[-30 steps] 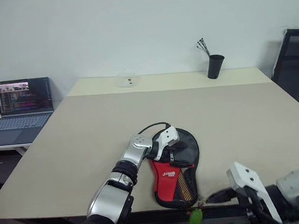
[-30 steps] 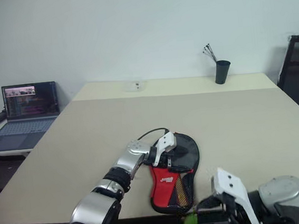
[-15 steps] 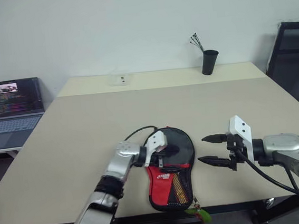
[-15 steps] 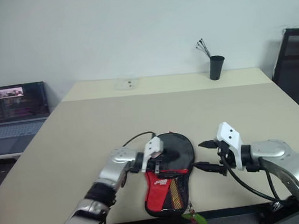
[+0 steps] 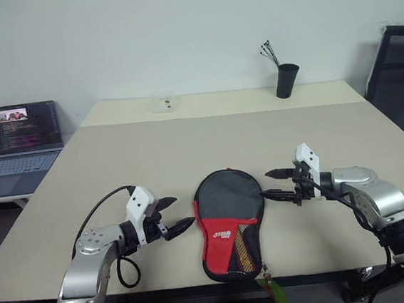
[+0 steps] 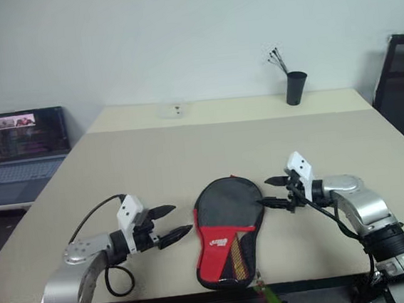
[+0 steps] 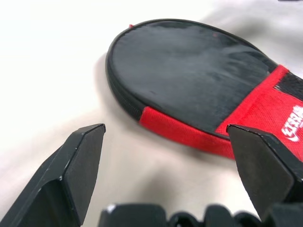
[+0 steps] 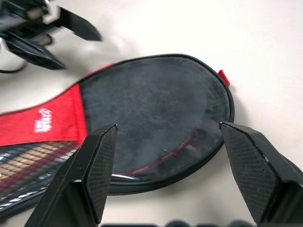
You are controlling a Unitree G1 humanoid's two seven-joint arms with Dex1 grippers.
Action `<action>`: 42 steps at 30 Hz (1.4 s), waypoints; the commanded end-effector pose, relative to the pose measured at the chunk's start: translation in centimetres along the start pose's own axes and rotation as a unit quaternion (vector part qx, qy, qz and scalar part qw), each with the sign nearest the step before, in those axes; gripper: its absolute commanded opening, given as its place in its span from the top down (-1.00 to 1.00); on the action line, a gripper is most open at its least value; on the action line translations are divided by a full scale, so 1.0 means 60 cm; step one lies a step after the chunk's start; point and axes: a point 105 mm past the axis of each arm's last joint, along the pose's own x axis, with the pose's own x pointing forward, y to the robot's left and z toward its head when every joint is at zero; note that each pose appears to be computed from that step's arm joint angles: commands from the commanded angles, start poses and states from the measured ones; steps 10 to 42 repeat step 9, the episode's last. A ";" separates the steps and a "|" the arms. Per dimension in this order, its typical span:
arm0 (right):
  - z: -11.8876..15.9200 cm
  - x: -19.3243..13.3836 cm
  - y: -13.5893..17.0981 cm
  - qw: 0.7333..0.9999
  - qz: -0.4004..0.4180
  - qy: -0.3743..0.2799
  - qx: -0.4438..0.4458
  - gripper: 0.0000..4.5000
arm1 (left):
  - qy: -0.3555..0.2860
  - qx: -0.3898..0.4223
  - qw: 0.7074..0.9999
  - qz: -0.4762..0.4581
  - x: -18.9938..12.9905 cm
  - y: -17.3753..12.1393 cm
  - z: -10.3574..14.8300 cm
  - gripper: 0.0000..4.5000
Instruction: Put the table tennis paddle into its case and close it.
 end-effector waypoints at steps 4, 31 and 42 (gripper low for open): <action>0.028 -0.035 -0.040 0.996 -0.065 -0.014 -0.050 -0.67 | -0.029 0.048 0.998 -0.017 0.029 0.013 0.044 -1.00; 0.023 -0.048 -0.056 0.993 -0.099 0.001 -0.063 -0.67 | -0.041 0.052 0.997 -0.026 0.048 0.017 0.052 -1.00; 0.023 -0.048 -0.056 0.993 -0.099 0.001 -0.063 -0.67 | -0.041 0.052 0.997 -0.026 0.048 0.017 0.052 -1.00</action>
